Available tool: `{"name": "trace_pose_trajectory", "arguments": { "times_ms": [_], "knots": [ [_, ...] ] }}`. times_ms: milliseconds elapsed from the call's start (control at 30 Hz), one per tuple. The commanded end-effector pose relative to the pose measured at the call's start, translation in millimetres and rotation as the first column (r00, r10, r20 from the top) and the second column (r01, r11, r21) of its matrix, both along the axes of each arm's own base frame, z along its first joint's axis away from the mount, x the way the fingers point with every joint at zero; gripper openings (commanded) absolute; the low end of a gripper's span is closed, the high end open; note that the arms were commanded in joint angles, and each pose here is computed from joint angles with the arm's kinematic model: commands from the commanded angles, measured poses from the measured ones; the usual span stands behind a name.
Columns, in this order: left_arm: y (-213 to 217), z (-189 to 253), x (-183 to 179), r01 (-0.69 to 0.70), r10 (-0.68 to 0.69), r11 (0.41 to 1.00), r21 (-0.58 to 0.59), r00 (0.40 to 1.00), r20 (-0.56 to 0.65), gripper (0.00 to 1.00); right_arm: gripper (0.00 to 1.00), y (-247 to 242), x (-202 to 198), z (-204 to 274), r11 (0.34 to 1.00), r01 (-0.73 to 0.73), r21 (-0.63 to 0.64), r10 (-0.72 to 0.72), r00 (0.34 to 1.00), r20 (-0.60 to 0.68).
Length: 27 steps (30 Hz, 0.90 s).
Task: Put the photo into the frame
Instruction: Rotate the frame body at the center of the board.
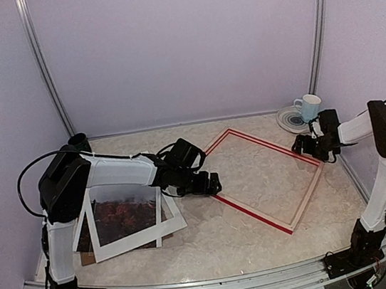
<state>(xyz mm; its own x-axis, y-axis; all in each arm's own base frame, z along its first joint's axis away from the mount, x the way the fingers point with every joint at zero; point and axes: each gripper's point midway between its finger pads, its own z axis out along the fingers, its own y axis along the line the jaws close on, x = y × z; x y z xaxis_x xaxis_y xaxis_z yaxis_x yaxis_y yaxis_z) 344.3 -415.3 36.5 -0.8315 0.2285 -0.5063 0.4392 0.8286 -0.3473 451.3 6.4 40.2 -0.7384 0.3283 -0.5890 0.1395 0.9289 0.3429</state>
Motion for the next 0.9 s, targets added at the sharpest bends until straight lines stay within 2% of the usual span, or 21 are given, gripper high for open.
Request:
{"name": "trace_pose_trajectory", "arguments": {
  "times_ms": [0, 500, 867],
  "knots": [
    [-8, 2, 16, -0.013, 0.013, 0.999, -0.048, 1.000, 0.006, 0.99, 0.99, 14, -30, -11, 0.998, -0.009, 0.063, 0.013, 0.997, -0.072],
    [-11, 2, 54, -0.054, 0.055, 0.995, -0.082, 0.998, 0.010, 0.99, 0.99, 35, -62, 4, 0.997, -0.052, 0.056, 0.055, 0.997, -0.058],
    [-6, 7, 85, -0.089, 0.092, 0.990, -0.109, 0.995, 0.025, 0.99, 0.99, 71, -87, -4, 0.988, -0.140, 0.072, 0.146, 0.986, -0.079]
  ]
}}
